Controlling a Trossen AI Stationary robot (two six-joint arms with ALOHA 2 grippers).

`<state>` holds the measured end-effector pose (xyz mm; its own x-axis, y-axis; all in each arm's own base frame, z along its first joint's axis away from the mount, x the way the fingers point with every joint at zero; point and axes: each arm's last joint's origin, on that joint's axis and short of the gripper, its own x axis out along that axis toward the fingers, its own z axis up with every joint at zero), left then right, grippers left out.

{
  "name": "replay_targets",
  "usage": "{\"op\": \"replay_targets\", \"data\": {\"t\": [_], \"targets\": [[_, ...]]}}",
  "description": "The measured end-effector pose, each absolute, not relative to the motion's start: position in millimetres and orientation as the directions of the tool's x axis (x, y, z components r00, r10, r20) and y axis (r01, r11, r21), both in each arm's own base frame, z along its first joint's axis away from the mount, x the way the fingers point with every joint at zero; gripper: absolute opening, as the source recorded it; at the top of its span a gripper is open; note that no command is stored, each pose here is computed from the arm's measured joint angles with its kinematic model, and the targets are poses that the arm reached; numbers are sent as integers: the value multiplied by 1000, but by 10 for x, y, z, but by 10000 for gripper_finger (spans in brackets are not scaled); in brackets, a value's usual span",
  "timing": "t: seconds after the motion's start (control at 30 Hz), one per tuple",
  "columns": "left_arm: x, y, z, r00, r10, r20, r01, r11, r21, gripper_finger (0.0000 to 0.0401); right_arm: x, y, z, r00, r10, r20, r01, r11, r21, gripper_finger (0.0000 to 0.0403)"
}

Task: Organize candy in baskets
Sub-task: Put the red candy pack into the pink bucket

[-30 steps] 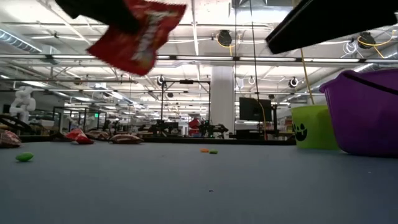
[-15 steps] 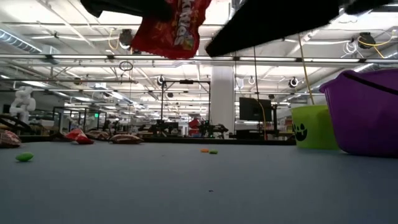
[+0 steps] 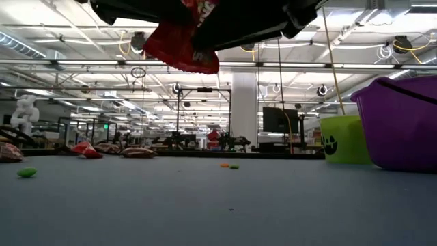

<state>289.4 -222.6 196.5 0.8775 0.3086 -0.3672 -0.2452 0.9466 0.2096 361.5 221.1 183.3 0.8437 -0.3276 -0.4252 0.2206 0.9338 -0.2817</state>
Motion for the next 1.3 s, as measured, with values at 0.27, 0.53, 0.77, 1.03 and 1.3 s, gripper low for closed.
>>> {"op": "replay_targets", "data": {"t": [0.27, 0.53, 0.77, 1.03, 1.3], "targets": [[2891, -2227, 1961, 877, 302, -374, -240, 949, 202, 22, 3633, 2185, 1832, 842, -329, -428, 194, 924, -330, 10], [2896, -2237, 1957, 880, 261, -397, -202, 962, 185, 54, 3607, 2218, 1828, 843, -318, -434, 156, 917, -368, 14], [2785, -2251, 2130, 874, 77, -480, 55, 966, 254, 141, 3408, 2290, 2055, 843, -248, -477, 87, 938, -334, 11], [2527, -2208, 2493, 870, -31, -492, 126, 979, 162, 159, 2870, 2344, 2423, 686, 60, -725, -74, 997, 12, 11], [2560, -2163, 2461, 862, -4, -507, 111, 977, 182, 160, 2168, 2285, 2837, 378, 312, -871, 113, 919, 378, 11]]}}
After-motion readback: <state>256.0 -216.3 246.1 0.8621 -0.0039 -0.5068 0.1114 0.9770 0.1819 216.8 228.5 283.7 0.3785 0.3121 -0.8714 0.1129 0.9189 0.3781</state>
